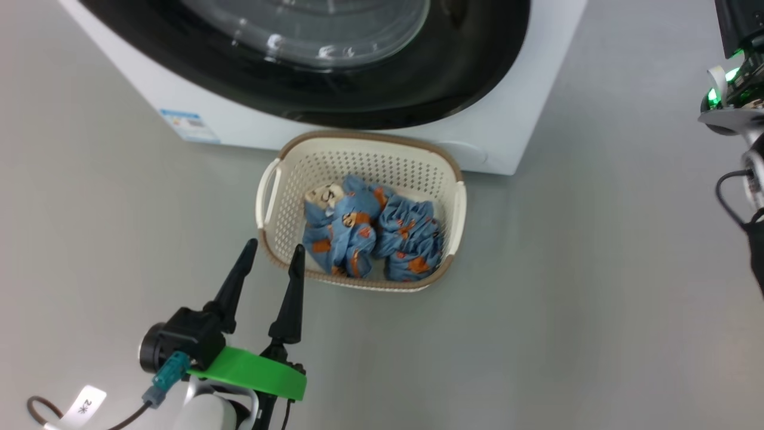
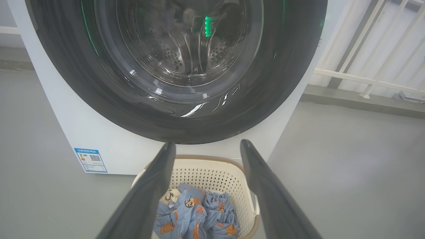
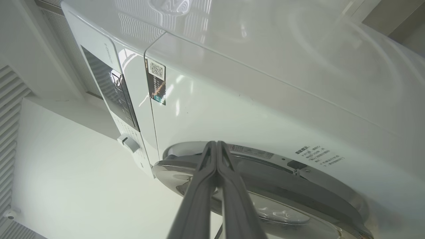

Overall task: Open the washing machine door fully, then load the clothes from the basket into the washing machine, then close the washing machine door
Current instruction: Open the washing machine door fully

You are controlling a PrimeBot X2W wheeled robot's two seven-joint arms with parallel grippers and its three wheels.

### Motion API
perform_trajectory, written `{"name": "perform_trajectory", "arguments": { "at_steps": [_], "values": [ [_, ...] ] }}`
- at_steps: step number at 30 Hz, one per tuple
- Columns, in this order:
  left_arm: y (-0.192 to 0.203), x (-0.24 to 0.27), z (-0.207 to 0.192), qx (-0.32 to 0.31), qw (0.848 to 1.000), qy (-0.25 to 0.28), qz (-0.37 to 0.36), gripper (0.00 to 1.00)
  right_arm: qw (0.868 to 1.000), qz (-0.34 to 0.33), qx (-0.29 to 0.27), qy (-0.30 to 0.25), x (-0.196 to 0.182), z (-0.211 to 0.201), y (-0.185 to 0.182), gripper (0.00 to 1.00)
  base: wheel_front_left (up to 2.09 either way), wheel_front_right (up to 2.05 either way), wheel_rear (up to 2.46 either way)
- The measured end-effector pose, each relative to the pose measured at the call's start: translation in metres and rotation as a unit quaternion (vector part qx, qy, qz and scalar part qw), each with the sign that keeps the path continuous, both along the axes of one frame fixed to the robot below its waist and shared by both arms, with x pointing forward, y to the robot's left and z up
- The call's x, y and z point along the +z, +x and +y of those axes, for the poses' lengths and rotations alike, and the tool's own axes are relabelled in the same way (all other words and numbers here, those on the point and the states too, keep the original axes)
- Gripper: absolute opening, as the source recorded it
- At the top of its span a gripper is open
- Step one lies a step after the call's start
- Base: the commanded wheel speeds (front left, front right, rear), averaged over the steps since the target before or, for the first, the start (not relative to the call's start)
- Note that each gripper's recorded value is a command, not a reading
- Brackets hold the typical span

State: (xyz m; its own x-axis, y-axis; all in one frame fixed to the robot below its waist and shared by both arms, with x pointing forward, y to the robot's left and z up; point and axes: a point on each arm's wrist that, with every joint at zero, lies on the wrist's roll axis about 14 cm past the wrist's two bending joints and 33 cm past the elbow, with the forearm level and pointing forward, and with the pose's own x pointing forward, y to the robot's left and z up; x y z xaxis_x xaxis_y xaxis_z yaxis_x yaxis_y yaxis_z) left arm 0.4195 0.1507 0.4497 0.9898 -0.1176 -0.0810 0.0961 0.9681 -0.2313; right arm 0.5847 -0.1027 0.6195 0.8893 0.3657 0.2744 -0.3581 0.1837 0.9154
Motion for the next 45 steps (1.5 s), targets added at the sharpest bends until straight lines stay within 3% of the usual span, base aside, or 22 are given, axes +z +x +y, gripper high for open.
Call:
{"name": "perform_trajectory", "arguments": {
  "at_steps": [8, 17, 35, 45],
  "values": [
    [0.001, -0.016, 0.008, 0.012, 1.000, 0.001, 0.024, 1.00, 0.990, 0.053, 0.132, -0.005, -0.032, 0.034, 0.016, 0.00, 0.00, 0.00, 0.00],
    [0.006, -0.029, 0.011, 0.015, 0.999, 0.004, 0.040, 1.00, 0.973, 0.079, 0.218, -0.014, -0.052, 0.061, 0.034, 0.00, 0.00, 0.00, 0.00],
    [0.022, -0.042, 0.019, 0.032, 0.998, -0.002, 0.053, 1.00, 0.958, 0.073, 0.271, -0.049, -0.077, 0.110, 0.070, 0.00, 0.00, 0.00, 0.00],
    [0.021, -0.040, 0.021, 0.037, 0.998, -0.003, 0.051, 1.00, 0.950, 0.070, 0.297, -0.072, -0.079, 0.125, 0.063, 0.00, 0.00, 0.00, 0.00]
  ]
}}
